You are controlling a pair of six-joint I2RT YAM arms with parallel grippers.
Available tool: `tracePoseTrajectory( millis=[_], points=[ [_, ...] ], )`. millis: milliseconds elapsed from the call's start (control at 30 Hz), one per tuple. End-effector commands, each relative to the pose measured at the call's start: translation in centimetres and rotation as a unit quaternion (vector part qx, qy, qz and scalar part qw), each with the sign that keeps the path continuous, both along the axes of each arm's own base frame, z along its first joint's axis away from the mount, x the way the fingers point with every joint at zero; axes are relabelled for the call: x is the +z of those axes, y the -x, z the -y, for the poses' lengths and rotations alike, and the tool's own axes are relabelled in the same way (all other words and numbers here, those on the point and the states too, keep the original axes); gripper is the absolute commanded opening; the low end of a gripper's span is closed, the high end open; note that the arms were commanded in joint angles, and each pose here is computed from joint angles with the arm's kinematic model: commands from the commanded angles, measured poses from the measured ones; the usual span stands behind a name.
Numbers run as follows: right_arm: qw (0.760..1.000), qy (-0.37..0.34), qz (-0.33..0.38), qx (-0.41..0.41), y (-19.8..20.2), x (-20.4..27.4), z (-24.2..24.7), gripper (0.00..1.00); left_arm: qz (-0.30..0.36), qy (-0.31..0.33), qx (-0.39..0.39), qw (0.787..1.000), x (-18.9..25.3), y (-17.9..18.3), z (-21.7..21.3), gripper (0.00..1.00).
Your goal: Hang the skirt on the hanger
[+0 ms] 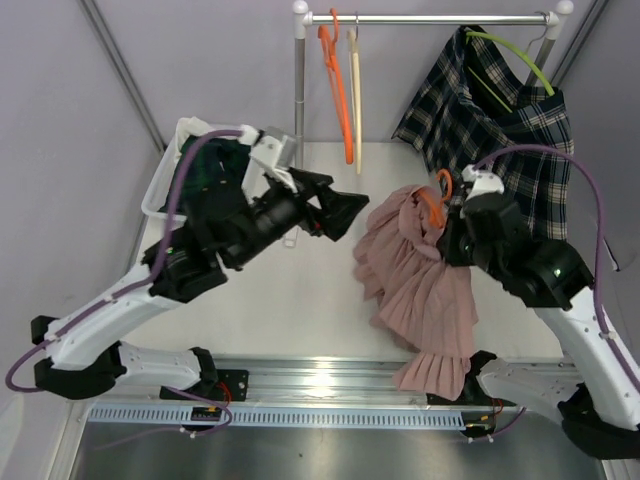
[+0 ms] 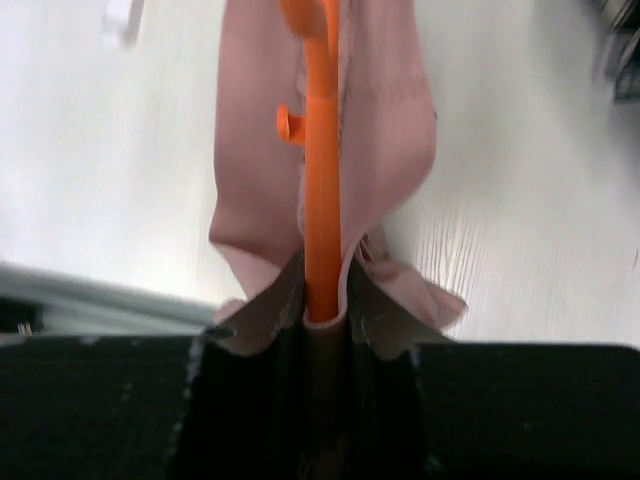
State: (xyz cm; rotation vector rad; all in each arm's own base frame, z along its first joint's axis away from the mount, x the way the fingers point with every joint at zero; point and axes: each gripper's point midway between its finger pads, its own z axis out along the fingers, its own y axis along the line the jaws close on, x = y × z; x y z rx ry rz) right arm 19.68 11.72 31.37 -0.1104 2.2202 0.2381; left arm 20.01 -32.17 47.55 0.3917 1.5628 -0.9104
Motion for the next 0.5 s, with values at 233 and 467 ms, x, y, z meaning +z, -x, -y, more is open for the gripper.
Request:
tracePoseTrajectory(
  millis=[233, 467],
  points=[
    [0.970, -0.152, 0.168, 0.087, -10.6, 12.1, 1.0, 0.00, 0.021, 0.061, 0.008, 0.998, 3.2, 2.8, -6.4, 0.87],
    [0.954, -0.185, 0.219, 0.093, -15.1, 18.0, 3.0, 0.00, 0.010, 0.048, 0.012, 0.999, 1.0, 3.5, -7.9, 0.88]
  ],
)
